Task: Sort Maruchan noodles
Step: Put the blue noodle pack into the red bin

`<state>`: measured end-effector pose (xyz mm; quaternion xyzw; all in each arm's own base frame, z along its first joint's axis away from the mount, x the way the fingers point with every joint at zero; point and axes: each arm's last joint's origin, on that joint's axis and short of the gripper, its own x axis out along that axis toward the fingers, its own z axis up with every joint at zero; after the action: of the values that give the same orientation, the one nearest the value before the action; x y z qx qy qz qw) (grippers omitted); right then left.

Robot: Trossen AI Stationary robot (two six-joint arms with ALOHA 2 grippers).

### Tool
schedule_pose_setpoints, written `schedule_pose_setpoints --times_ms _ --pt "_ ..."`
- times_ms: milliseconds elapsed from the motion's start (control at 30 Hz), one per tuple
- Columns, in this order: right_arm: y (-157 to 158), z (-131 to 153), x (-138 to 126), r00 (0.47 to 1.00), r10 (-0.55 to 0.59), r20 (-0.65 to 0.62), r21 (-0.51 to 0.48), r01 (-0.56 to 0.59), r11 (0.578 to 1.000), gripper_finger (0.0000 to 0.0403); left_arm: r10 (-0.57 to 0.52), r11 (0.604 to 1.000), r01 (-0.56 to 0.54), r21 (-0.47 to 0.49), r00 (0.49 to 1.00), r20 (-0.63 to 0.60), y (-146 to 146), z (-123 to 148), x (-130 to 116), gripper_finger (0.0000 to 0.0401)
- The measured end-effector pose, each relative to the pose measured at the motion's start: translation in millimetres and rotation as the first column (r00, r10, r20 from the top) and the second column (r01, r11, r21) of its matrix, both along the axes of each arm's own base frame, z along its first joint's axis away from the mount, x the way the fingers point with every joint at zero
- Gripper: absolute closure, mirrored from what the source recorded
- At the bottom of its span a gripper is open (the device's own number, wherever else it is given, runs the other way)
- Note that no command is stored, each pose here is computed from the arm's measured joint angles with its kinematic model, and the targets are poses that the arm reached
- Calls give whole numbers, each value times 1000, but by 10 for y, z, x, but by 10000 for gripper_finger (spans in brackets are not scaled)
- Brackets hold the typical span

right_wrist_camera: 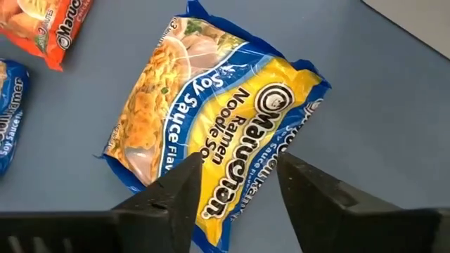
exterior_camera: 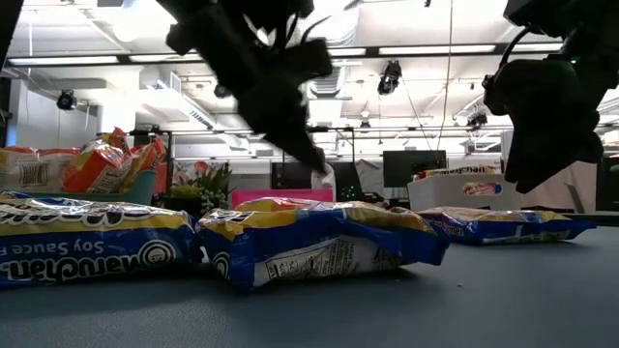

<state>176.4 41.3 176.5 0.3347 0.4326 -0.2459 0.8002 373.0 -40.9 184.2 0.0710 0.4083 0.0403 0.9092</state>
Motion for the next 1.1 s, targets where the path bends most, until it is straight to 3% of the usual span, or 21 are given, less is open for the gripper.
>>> schedule_pose_setpoints --times_ms 133,267,433,800,1100 --pt "-6 -20 -21 1000 17 2 -10 -17 1000 196 -46 999 48 -8 982 184 -29 28 180 401" --pt "-20 -92 -72 999 22 34 -5 -22 1000 169 -99 994 110 -13 932 349 -67 -19 356 401" --pt "-40 -183 -143 993 6 114 25 -9 1000 138 -85 994 108 -25 886 455 -85 -281 528 401" --pt "-102 -383 -360 974 -69 214 104 48 993 117 -59 994 94 -58 894 444 -132 -727 923 401" --pt "-126 -498 -440 953 -119 279 155 78 985 117 -27 994 68 -86 912 410 -78 -850 928 401"
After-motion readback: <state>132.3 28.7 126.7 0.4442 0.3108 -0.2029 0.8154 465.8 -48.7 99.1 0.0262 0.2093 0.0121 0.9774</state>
